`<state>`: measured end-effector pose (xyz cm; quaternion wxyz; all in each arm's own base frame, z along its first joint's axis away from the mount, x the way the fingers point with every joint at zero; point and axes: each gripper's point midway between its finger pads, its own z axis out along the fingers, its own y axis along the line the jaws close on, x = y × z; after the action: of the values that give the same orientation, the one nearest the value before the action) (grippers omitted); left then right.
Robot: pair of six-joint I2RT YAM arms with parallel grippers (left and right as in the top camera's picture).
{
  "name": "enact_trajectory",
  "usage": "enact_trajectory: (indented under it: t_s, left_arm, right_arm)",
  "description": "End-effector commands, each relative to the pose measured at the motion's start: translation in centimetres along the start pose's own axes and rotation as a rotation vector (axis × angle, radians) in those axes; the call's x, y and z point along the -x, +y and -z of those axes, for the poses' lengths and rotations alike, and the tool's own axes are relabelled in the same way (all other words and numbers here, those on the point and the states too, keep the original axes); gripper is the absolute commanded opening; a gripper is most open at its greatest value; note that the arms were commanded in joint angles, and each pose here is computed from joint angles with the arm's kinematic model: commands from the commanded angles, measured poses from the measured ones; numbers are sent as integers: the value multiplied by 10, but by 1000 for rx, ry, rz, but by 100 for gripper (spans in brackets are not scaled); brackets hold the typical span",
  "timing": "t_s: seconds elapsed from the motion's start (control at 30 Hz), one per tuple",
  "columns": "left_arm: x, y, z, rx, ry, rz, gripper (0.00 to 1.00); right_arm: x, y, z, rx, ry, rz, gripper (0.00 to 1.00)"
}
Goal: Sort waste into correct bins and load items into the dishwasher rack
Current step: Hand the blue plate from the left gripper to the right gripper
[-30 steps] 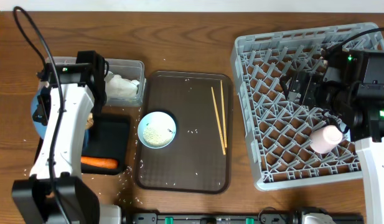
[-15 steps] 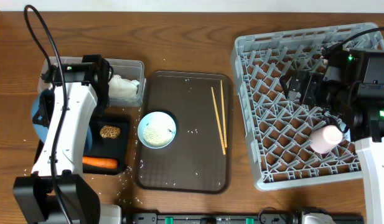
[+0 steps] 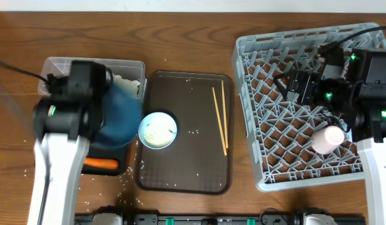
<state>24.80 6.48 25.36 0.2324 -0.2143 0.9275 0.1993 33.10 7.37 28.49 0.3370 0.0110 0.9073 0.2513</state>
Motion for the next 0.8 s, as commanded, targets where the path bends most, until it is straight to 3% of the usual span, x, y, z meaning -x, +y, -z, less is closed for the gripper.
enact_trajectory:
  t_s: [0.0,0.1,0.23,0.43,0.7,0.77]
  left_arm:
    - [-6,-68,51,-490,-11,-7,6]
    - [3,-90,85,-657,-106,-25,6]
    - [1,-110,106,-745,-152,-85,6]
    - [-7,-135,122,-811,-173,-163,6]
    - [-2,-148,134,-854,-214,-180,6]
    - [-1,-149,135,-858,-220,-177,6]
  right_arm:
    - [-8,54,2,261,35,95,87]
    - [-15,87,-2,345,50,174,87]
    - [-32,129,-8,424,67,318,88]
    - [-41,140,-25,304,53,391,85]
    - [-42,125,-53,152,60,397,45]
    - [-42,125,-57,149,66,396,29]
